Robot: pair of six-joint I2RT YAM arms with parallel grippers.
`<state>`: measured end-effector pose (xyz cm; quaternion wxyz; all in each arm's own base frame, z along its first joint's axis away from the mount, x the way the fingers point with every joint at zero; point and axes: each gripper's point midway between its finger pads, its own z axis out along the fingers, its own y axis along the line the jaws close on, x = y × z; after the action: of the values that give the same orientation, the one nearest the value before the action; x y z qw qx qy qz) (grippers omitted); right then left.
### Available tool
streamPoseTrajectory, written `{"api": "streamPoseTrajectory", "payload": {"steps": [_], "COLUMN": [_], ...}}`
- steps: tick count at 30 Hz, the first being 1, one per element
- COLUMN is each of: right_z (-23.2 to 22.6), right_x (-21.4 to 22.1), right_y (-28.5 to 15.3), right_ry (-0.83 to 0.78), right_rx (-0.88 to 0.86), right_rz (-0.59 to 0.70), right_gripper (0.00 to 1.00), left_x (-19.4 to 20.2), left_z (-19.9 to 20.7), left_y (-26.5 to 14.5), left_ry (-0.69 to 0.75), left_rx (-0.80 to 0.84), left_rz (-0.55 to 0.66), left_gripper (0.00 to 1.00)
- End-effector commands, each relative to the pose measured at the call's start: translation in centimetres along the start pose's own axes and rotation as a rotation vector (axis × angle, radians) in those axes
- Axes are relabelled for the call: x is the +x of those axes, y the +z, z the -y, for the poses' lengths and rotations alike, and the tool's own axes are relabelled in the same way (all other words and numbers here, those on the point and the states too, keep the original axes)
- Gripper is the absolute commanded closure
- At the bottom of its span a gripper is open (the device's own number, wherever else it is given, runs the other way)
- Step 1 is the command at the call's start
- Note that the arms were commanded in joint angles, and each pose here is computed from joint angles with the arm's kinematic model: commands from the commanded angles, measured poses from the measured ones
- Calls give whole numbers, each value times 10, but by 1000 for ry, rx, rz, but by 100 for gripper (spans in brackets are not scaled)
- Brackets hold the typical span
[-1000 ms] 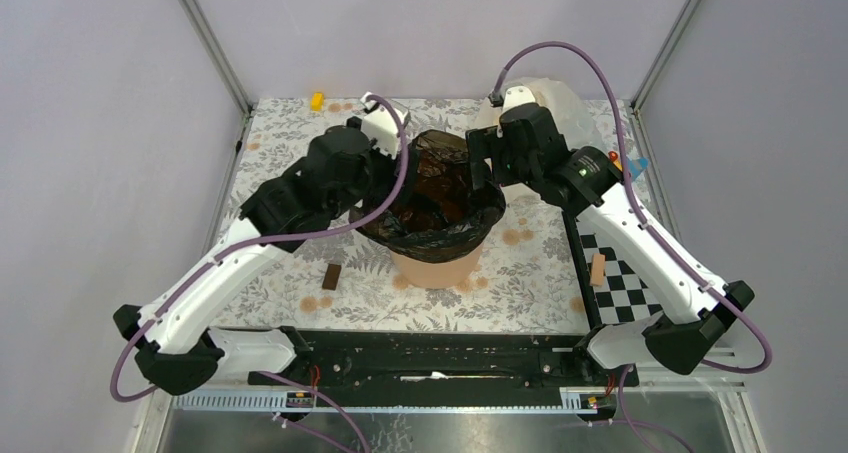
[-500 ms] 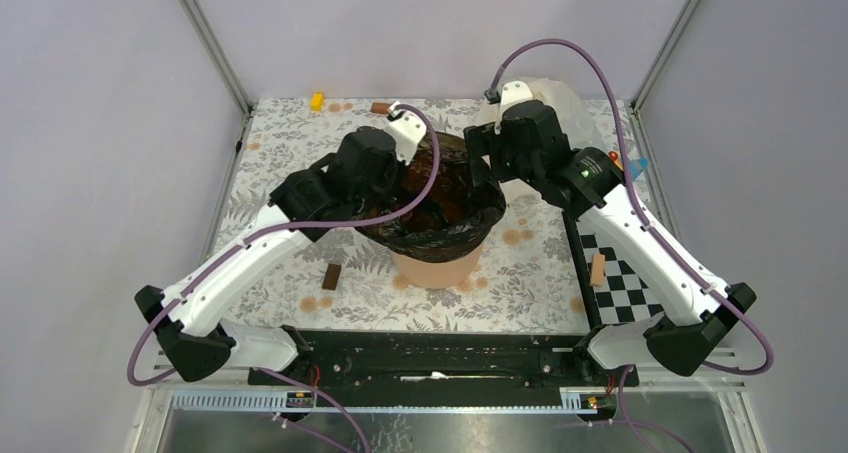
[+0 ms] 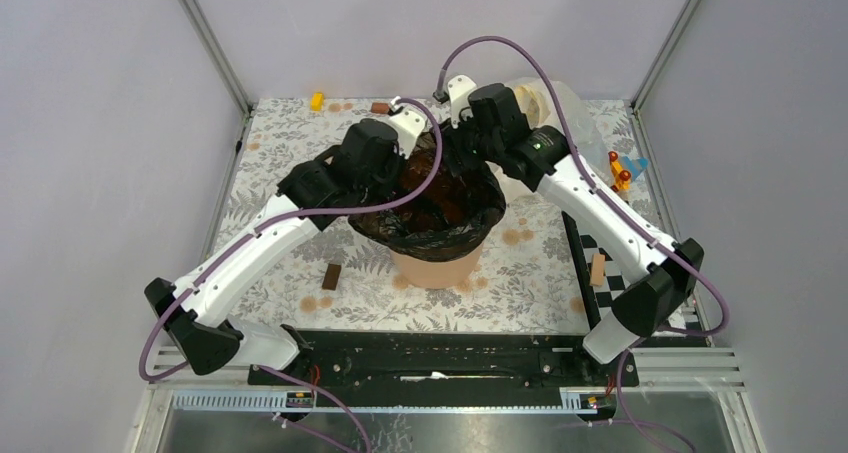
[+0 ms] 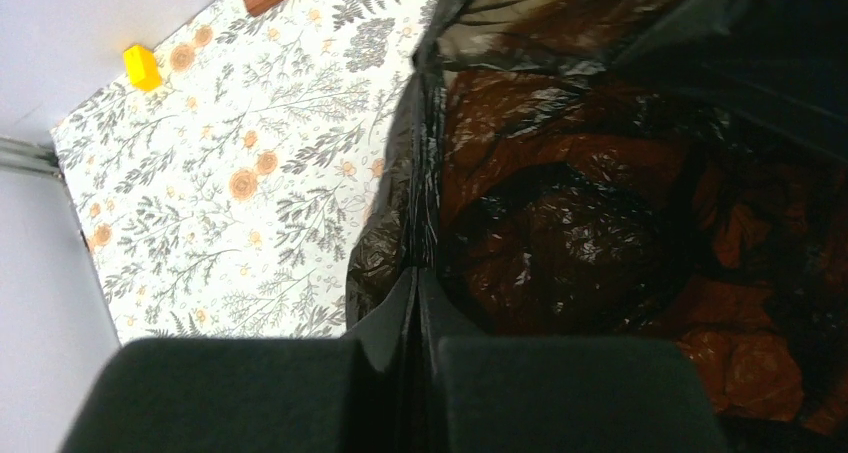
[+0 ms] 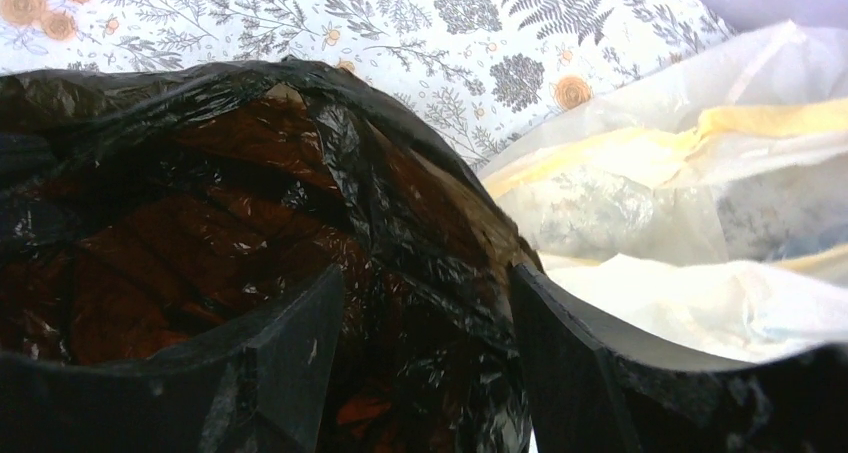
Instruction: Put the trash bags into the trash bin
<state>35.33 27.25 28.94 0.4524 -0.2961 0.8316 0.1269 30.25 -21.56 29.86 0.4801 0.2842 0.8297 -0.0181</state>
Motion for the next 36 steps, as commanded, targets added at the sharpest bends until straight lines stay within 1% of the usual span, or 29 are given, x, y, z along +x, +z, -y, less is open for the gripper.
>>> {"api": "streamPoseTrajectory", "payload": {"steps": [1, 6, 10, 12, 16, 17, 19, 22, 24, 25, 26, 28, 29, 31, 33, 35, 36], "right_z": [-1, 8, 14, 15, 19, 20, 23, 20, 21, 23, 24, 26, 28, 35, 46, 43, 39], "right_x": [-49, -54, -52, -49, -49, -47, -45, -43, -42, -42, -42, -44, -46, -52, -61, -66, -67], "right_y": [1, 14, 24, 29, 31, 35, 40, 42, 43, 44, 44, 43, 42, 40, 38, 30, 25], "right_ry": [-103, -96, -117, -117, -59, -47, -30, -14, -1, 6, 12, 24, 30, 60, 113, 146, 149], "right_rx": [-69, -116, -142, -205, -341, -357, -359, -384, -376, -367, -362, -353, -353, -326, -305, -382, -427], "right_rz": [153, 148, 141, 137, 133, 127, 118, 109, 103, 101, 100, 102, 107, 120, 138, 152, 161], "right_gripper": [31, 27, 21, 22, 36, 42, 59, 82, 99, 100, 98, 80, 76, 72, 67, 56, 48], "left_x": [-32, -44, -47, -45, -43, -42, -40, -39, -37, -36, -34, -30, -29, -32, -36, -35, -33], "left_z": [-20, -37, -48, -57, -68, -71, -71, -68, -65, -63, -61, -61, -61, -63, -58, -55, -54], "left_y": [-9, -6, 6, 16, 38, 43, 51, 60, 66, 69, 72, 79, 82, 88, 93, 102, 106], "left_ry": [-45, -88, -143, -187, -295, -318, -359, -409, -433, -442, -450, -475, -489, -529, -569, -606, -618], "left_rx": [-18, -42, -17, 5, 84, 95, 139, 193, 212, 223, 230, 225, 220, 215, 242, 256, 260], "left_rz": [104, 163, 198, 211, 231, 235, 244, 257, 252, 248, 240, 224, 220, 243, 270, 268, 258], "left_gripper": [100, 100, 100, 100, 100, 100, 100, 100, 100, 100, 100, 100, 100, 100, 100, 100, 100]}}
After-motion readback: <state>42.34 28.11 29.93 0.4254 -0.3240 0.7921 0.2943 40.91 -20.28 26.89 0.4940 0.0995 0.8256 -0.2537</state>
